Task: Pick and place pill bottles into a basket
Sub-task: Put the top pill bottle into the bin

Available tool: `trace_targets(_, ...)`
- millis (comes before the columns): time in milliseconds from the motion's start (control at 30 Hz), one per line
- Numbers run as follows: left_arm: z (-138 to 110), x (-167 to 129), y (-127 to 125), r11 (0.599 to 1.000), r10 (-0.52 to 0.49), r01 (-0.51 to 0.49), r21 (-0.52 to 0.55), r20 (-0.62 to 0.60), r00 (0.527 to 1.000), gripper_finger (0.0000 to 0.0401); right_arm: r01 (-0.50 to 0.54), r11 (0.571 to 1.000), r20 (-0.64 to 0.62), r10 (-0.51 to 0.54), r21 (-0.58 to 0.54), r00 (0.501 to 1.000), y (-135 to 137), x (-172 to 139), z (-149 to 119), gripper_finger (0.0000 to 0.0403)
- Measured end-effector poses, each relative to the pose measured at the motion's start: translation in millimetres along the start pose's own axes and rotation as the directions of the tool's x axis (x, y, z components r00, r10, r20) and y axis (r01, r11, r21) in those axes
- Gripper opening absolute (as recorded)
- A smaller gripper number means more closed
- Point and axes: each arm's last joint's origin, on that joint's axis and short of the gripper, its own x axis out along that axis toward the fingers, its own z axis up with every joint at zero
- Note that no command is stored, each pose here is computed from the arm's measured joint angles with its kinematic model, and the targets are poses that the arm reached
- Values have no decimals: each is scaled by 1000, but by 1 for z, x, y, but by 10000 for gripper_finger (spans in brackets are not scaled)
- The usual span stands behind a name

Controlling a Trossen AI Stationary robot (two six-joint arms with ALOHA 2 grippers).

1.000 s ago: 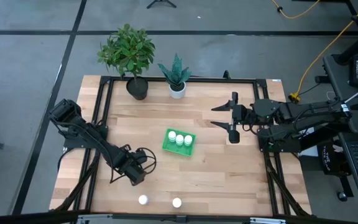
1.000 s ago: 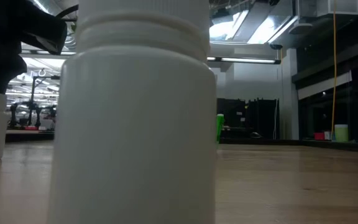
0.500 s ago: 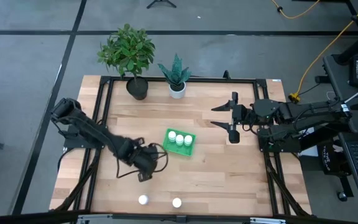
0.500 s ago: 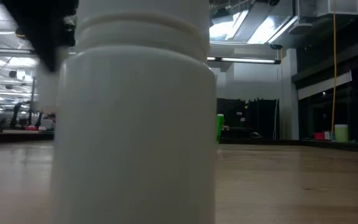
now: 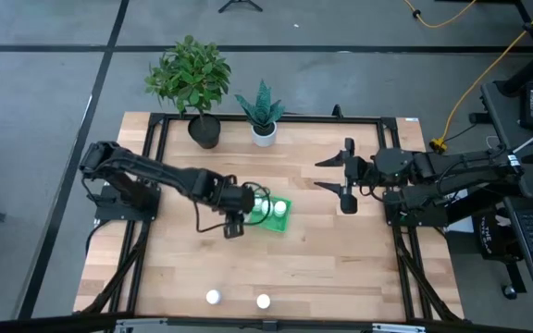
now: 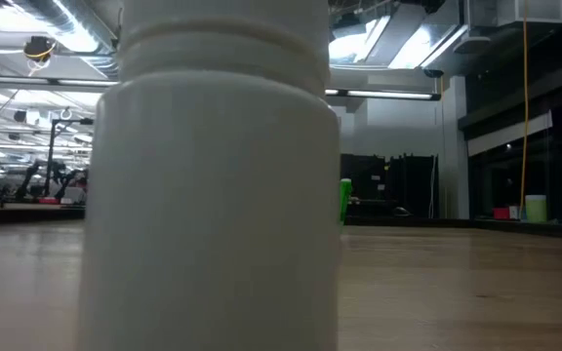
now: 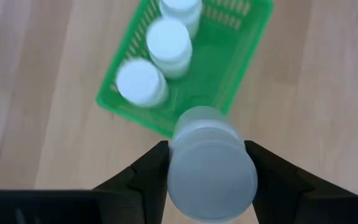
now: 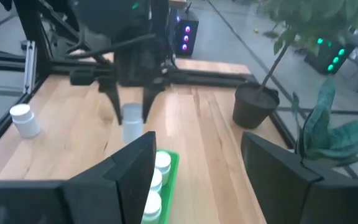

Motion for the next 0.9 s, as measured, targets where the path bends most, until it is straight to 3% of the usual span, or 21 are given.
trace_targets(233, 16, 17, 17, 997, -71, 71, -9, 12, 997, 170, -3, 1000, -64, 3, 7, 998, 0, 0, -6, 239)
trace_targets(900, 22, 64, 12, 997, -52, 59, 59, -109, 993, 170, -5, 1000, -107, 5, -2, 994, 0, -1, -10, 238)
